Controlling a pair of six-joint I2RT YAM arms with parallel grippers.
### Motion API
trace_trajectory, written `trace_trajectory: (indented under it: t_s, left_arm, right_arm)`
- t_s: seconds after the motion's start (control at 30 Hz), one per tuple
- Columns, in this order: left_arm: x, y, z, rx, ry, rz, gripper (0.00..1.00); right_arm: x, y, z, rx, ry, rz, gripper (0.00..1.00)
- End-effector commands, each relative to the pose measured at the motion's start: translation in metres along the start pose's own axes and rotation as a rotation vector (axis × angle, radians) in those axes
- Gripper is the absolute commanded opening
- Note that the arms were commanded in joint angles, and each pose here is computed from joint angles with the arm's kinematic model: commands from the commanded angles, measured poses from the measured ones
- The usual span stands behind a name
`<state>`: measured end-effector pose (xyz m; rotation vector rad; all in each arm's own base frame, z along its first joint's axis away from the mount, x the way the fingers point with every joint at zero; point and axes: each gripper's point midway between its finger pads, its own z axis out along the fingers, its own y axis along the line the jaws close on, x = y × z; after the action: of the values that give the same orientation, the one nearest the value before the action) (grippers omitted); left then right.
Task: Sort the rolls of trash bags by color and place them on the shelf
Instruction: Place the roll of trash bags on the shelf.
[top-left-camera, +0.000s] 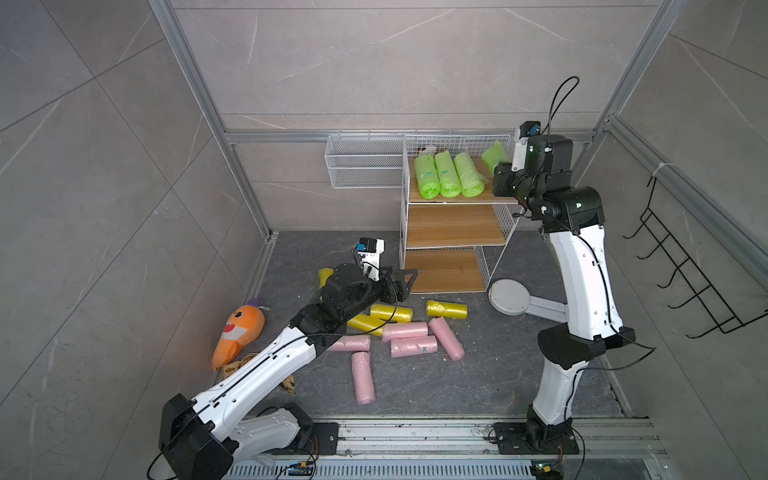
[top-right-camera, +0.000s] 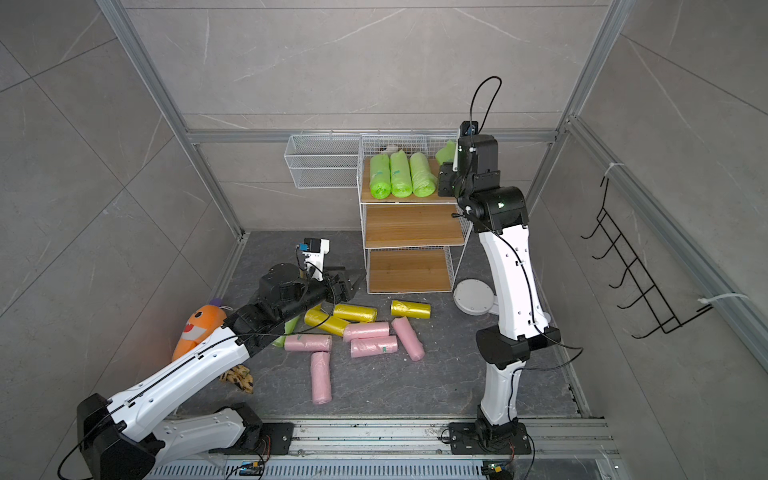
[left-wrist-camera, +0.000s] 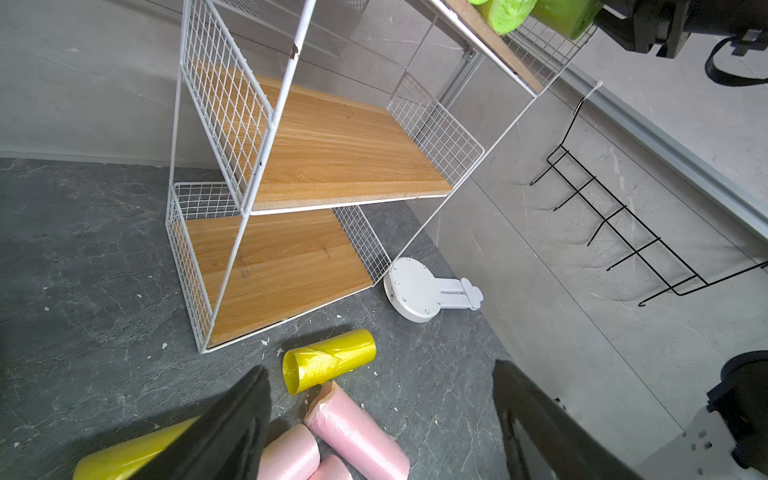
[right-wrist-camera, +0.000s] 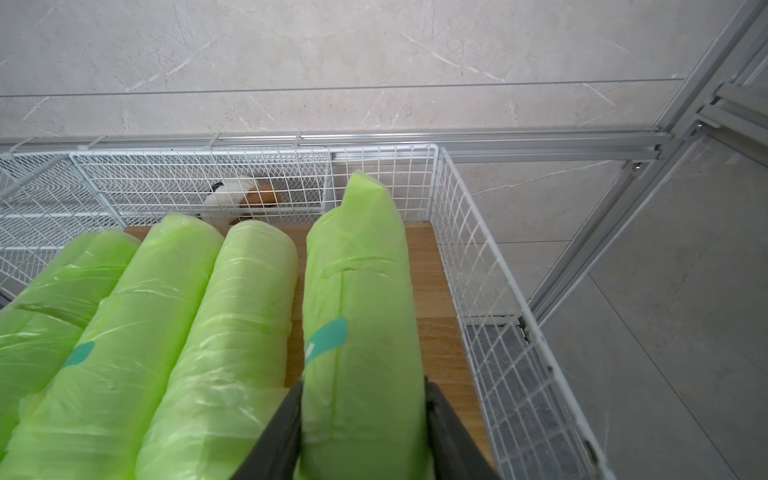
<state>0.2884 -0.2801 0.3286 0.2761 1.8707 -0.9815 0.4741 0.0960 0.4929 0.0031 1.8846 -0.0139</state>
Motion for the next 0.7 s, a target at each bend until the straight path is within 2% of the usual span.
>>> trace_trajectory:
  t_s: [0.0, 0.33, 0.67]
  left_arm:
    - [-0.013, -0.013, -0.002, 0.032, -0.025, 0.027, 0.86]
    - [-0.014, -0.018, -0.005, 0.045, -0.017, 0.075, 0.86]
    - [-0.04, -0.033, -0.014, 0.061, -0.076, 0.182, 0.86]
  right_arm:
    - [-0.003, 0.0, 0.0, -0.003, -0.006, 0.028, 0.33]
    - [0.005, 0.006, 0.011, -0.017, 0.02, 0.037, 0.39]
    - [0.007, 0.015, 0.009, -0.072, 0.034, 0.06, 0.45]
